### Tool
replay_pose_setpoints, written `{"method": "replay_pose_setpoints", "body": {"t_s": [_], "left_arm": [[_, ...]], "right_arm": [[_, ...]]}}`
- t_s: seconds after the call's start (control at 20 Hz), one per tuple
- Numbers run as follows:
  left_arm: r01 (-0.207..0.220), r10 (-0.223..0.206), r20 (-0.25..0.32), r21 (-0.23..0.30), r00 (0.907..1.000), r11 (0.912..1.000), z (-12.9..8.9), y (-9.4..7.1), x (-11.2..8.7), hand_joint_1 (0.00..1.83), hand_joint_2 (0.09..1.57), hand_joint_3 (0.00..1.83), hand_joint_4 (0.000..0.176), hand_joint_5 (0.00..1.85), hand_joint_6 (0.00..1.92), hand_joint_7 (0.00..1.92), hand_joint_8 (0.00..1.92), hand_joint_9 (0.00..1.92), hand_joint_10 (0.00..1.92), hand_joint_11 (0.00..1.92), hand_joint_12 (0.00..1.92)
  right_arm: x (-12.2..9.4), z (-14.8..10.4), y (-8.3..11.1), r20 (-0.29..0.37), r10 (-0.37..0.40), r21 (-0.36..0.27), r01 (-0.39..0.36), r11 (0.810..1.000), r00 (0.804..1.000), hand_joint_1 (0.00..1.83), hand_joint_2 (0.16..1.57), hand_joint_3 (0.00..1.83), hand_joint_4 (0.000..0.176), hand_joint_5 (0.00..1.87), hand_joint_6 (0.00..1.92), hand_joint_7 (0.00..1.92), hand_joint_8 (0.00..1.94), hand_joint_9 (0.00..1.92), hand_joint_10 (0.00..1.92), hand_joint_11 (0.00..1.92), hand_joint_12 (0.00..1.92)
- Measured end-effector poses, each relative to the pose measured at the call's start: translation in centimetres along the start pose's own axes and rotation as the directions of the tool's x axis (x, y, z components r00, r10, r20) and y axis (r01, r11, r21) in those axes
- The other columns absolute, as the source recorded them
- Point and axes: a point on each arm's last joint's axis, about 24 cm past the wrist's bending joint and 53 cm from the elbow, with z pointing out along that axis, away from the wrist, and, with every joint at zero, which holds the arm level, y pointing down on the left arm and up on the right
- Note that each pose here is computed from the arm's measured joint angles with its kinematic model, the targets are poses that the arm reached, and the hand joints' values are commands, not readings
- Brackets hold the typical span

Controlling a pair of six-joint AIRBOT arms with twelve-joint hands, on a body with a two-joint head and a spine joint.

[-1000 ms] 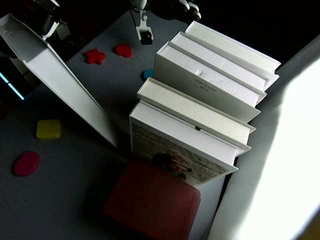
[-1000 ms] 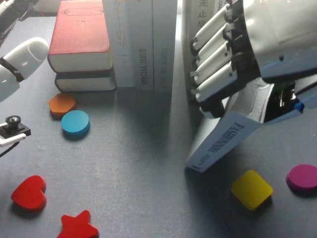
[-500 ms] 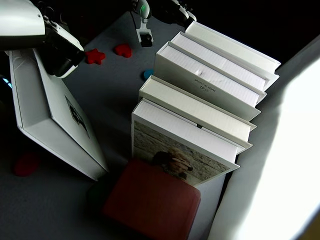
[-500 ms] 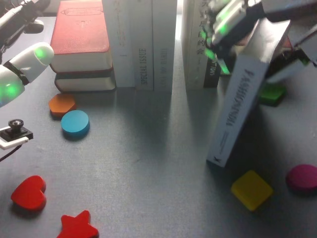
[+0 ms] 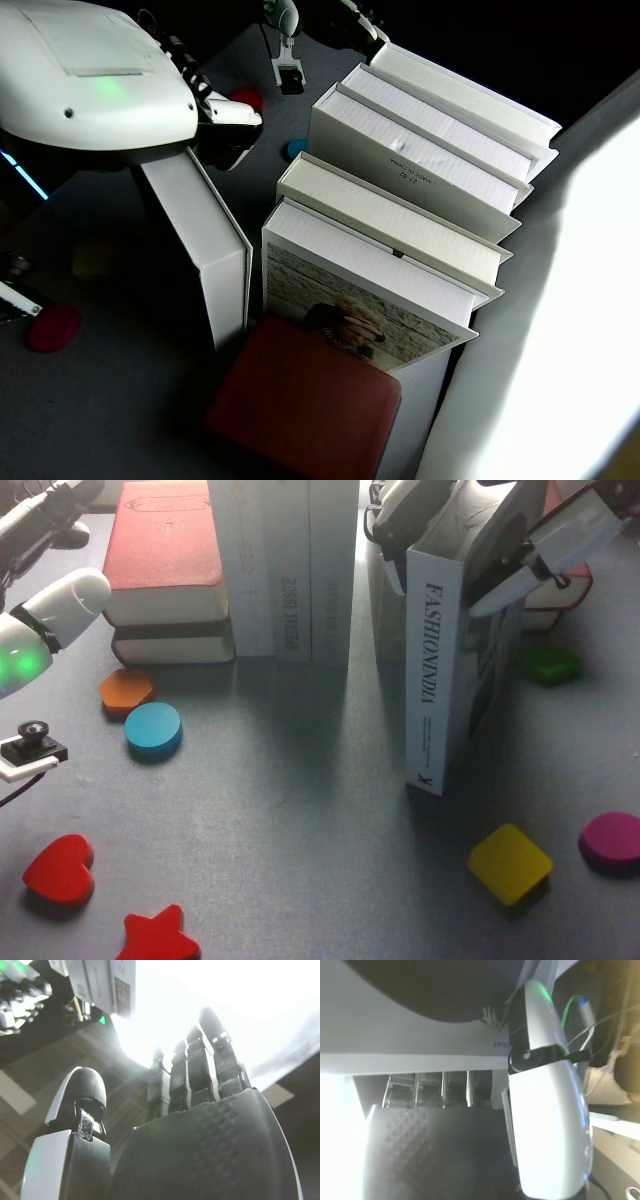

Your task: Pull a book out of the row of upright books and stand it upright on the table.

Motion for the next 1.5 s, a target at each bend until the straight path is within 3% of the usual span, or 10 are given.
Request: {"method": "replay_pose_setpoints", "body": {"t_s": [0.05, 0.15, 0.4, 0.55, 0.75, 0.85, 1.0, 1.2, 1.3, 1.5], "left_arm": [[-0.001, 0.001, -0.001, -0.001, 1.0, 1.0, 0.0, 0.0, 0.0, 0.33, 1.37, 0.0, 0.0, 0.24, 0.0, 0.15, 0.0, 0.15, 0.0, 0.0, 0.98], [0.001, -0.001, 0.0, -0.001, 1.0, 1.0, 0.0, 0.0, 0.0, 0.34, 1.37, 0.0, 0.0, 0.24, 0.0, 0.16, 0.0, 0.16, 0.0, 0.0, 0.99], [0.002, -0.002, 0.004, 0.0, 1.0, 1.0, 0.0, 0.0, -0.1, 0.35, 1.35, 0.0, 0.0, 0.24, 0.0, 0.17, 0.0, 0.14, 0.0, 0.0, 0.94], [0.002, -0.002, 0.007, 0.005, 1.0, 1.0, -0.1, -0.1, -0.2, 0.35, 1.35, 0.0, 0.0, 0.24, 0.0, 0.16, 0.0, 0.14, 0.0, 0.0, 0.94], [0.005, -0.005, 0.011, 0.004, 0.9999, 1.0, -0.2, -0.1, -0.3, 0.36, 1.35, 0.0, 0.0, 0.24, 0.0, 0.16, 0.0, 0.15, 0.01, 0.0, 0.99], [0.005, -0.005, 0.008, 0.006, 1.0, 1.0, -0.2, -0.1, -0.2, 0.35, 1.34, 0.0, 0.0, 0.23, 0.0, 0.16, 0.0, 0.15, 0.0, 0.0, 1.05], [0.005, -0.005, 0.011, 0.005, 0.9999, 1.0, -0.3, -0.1, -0.3, 0.35, 1.34, 0.0, 0.003, 0.23, 0.0, 0.16, 0.0, 0.15, 0.0, 0.0, 1.07], [0.005, -0.005, 0.012, 0.005, 0.9999, 1.0, -0.3, -0.1, -0.3, 0.33, 1.35, 0.0, 0.002, 0.23, 0.0, 0.15, 0.0, 0.13, 0.0, 0.0, 1.04], [0.007, -0.007, 0.01, 0.006, 0.9999, 1.0, -0.4, -0.1, -0.2, 0.35, 1.35, 0.0, 0.005, 0.22, 0.0, 0.14, 0.0, 0.12, 0.0, 0.0, 0.97], [0.011, -0.011, 0.008, 0.002, 0.9999, 0.9999, -0.6, 0.0, -0.1, 0.37, 1.35, 0.0, 0.008, 0.2, 0.0, 0.14, 0.0, 0.12, 0.0, 0.0, 0.92]], "right_arm": [[0.1, -0.2, 0.0, 0.002, 0.0, 0.001, 0.0, 1.0, 1.0, 1.08, 1.25, 0.0, 0.0, 0.26, 1.04, 0.33, 1.0, 0.12, 1.28, 0.02, 1.89], [0.5, -0.8, -0.2, -0.006, -0.018, 0.007, 0.018, 1.0, 1.0, 1.05, 1.21, 0.0, 0.0, 0.18, 0.66, 0.31, 0.84, 0.18, 1.31, 0.0, 1.9], [1.8, -2.7, 0.7, -0.012, -0.046, -0.016, 0.046, 0.999, 0.999, 0.99, 1.21, 0.0, 0.0, 0.12, 0.42, 0.28, 0.27, 0.09, 1.05, 0.0, 1.73], [1.9, -3.7, 1.3, 0.001, -0.043, -0.031, 0.043, 0.999, 0.999, 0.99, 1.14, 0.0, 0.0, 0.03, 0.62, 0.27, 0.19, 0.0, 0.76, 0.0, 1.07], [1.9, -4.6, 1.7, 0.016, -0.065, -0.035, 0.066, 0.997, 0.998, 0.87, 1.13, 0.0, 0.033, 0.0, 0.01, 0.01, 0.01, 0.0, 0.39, 0.0, 1.22], [1.5, -4.6, 2.2, 0.035, -0.069, -0.053, 0.071, 0.996, 0.997, 0.74, 1.3, 0.04, 0.032, 0.0, 0.0, 0.0, 0.0, 0.0, 0.01, 0.0, 0.12], [1.0, -5.2, 3.2, 0.071, -0.089, -0.079, 0.095, 0.992, 0.993, 0.66, 1.32, 0.03, 0.088, 0.0, 0.0, 0.0, 0.0, 0.0, 0.0, 0.0, 0.0], [-0.5, -7.0, 4.2, 0.166, -0.127, -0.095, 0.144, 0.985, 0.978, 0.44, 1.27, 0.0, 0.009, 0.0, 0.0, 0.0, 0.0, 0.0, 0.0, 0.0, 0.08], [-1.9, -8.5, 4.9, 0.257, -0.133, -0.105, 0.164, 0.981, 0.957, 0.41, 1.24, 0.0, 0.035, 0.0, 0.0, 0.0, 0.0, 0.0, 0.0, 0.0, 0.0], [-2.9, -10.3, 4.0, 0.35, -0.122, -0.078, 0.158, 0.984, 0.929, 0.38, 1.29, 0.01, 0.0, 0.0, 0.0, 0.0, 0.0, 0.0, 0.0, 0.0, 0.0]]}}
